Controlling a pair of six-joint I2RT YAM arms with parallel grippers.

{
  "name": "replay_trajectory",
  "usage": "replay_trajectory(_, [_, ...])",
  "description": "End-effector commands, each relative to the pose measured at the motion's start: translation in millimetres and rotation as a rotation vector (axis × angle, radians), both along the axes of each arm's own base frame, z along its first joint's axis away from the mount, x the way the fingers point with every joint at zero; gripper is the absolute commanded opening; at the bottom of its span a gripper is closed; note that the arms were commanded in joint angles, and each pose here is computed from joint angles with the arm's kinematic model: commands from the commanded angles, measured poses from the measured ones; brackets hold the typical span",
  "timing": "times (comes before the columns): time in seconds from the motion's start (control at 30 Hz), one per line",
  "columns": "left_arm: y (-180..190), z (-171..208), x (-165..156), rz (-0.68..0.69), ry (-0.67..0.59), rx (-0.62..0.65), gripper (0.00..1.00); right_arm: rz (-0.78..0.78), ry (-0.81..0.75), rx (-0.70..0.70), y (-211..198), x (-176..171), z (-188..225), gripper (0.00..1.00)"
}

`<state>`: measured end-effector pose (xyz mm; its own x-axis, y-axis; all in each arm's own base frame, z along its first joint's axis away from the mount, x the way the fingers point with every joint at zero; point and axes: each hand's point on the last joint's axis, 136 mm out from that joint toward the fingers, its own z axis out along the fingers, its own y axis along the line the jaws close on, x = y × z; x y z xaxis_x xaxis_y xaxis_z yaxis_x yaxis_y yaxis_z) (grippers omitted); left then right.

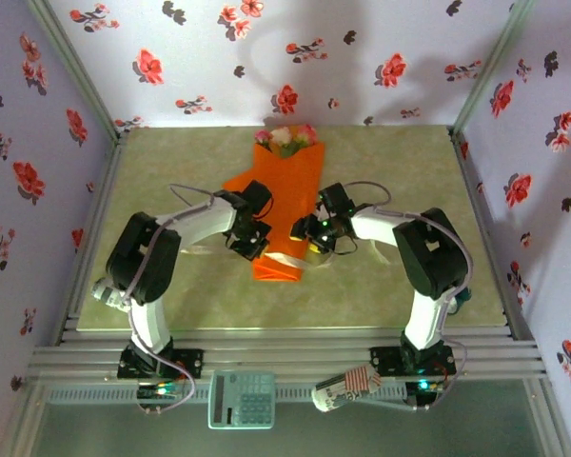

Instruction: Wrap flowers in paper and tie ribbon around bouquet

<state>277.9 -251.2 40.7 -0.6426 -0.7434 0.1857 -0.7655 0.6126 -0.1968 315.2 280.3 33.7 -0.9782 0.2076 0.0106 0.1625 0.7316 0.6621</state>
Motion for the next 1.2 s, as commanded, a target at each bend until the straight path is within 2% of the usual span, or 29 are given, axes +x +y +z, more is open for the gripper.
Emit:
replay_trajectory(0.0, [12,-11,-23,-0.052,0.065,0.019,0.00,0.038,0.073,0.075,12,-24,-6,0.58])
replay_trajectory(0.27, [29,-54,-35,-0.084,0.133,0.102,0.00,0.057,0.097,0.152,29,-38,-14,0.58])
replay_trajectory(0.57, [31,-57,-37,-0.111,0.134,0.107,0.00,0.073,0.111,0.163,46,-46,-24,0.54])
replay_trajectory(0.7, [30,-51,-34,-0.123,0.119,0.105,0.00,0.080,0.117,0.141,50,-45,-31,0.40])
replay_trajectory(0.87, [22,-11,-22,-0.170,0.027,0.061,0.00,0.067,0.025,0.042,41,-28,-26,0.05])
replay_trajectory(0.9, [18,-3,-23,-0.197,0.020,0.041,0.00,0.064,0.002,0.026,39,-24,-21,0.02])
replay_trajectory(1.03, [6,17,-47,-0.374,0.069,-0.040,0.00,0.016,-0.074,-0.006,35,0,-8,0.00])
replay_trajectory(1.17, [18,20,-80,-0.525,0.136,-0.032,0.00,-0.041,-0.126,0.003,36,19,0,0.00])
